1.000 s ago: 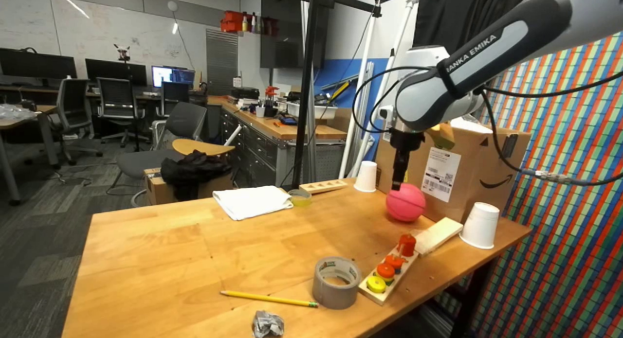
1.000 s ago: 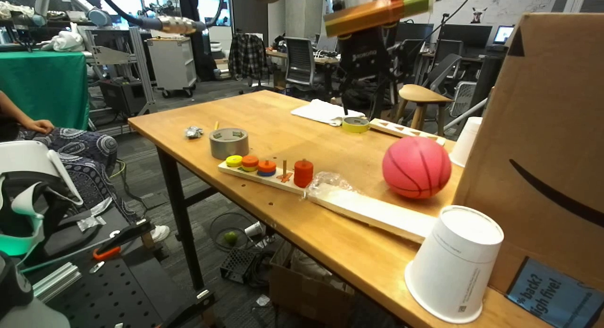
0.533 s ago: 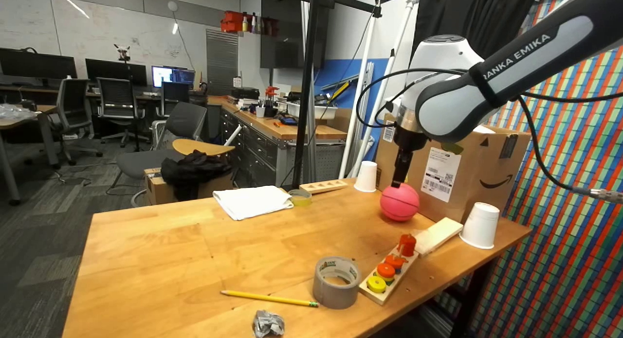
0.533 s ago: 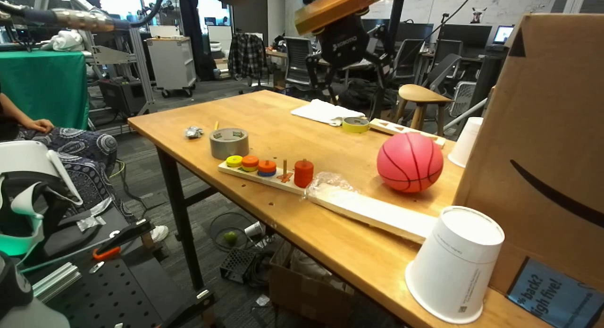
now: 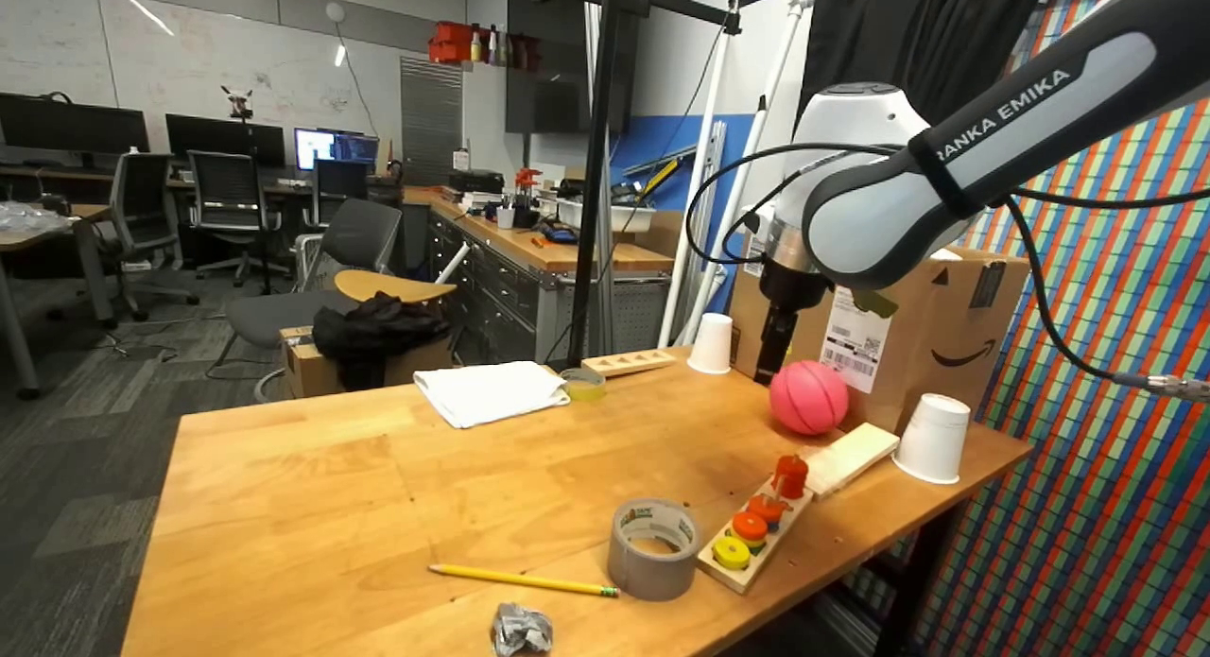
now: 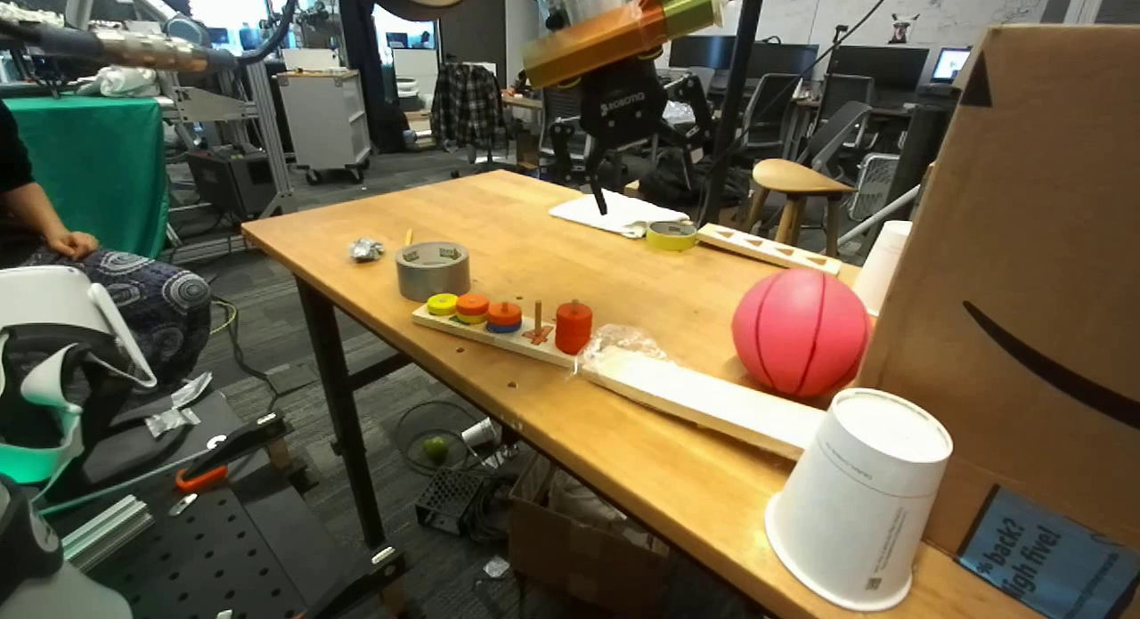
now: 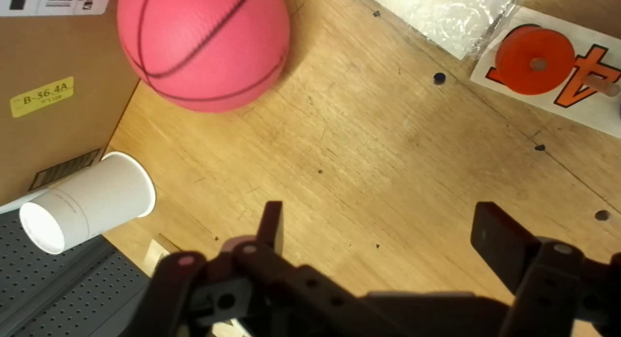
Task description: Hit the ball around and it was not very smooth
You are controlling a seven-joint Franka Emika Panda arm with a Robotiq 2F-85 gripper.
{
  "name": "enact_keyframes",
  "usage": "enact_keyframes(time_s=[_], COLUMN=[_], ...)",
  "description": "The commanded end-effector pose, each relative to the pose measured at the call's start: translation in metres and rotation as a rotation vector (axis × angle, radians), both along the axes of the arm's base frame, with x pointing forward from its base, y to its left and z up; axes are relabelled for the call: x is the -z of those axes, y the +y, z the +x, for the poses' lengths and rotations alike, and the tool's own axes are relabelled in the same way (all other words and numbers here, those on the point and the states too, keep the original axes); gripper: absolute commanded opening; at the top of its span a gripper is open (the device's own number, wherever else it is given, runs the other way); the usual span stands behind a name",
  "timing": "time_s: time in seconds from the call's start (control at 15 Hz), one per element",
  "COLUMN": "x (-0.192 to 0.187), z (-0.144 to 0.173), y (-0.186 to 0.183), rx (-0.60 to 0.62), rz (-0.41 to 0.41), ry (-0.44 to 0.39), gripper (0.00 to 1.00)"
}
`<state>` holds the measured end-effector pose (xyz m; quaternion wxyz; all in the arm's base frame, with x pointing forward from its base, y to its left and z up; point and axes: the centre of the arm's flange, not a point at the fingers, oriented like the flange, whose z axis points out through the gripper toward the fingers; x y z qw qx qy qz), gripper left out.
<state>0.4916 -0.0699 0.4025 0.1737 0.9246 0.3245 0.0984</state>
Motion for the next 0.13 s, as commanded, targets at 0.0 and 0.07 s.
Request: enact_keyframes(time_s=[0.0, 0.07], x=[0.0, 0.0], z=[0.0, 0.0001], y=[0.0002, 0.0005], rx=[0.0, -0.001], rz=[0.0, 0.0], ry=[0.0, 0.0], gripper=[1.0, 1.0])
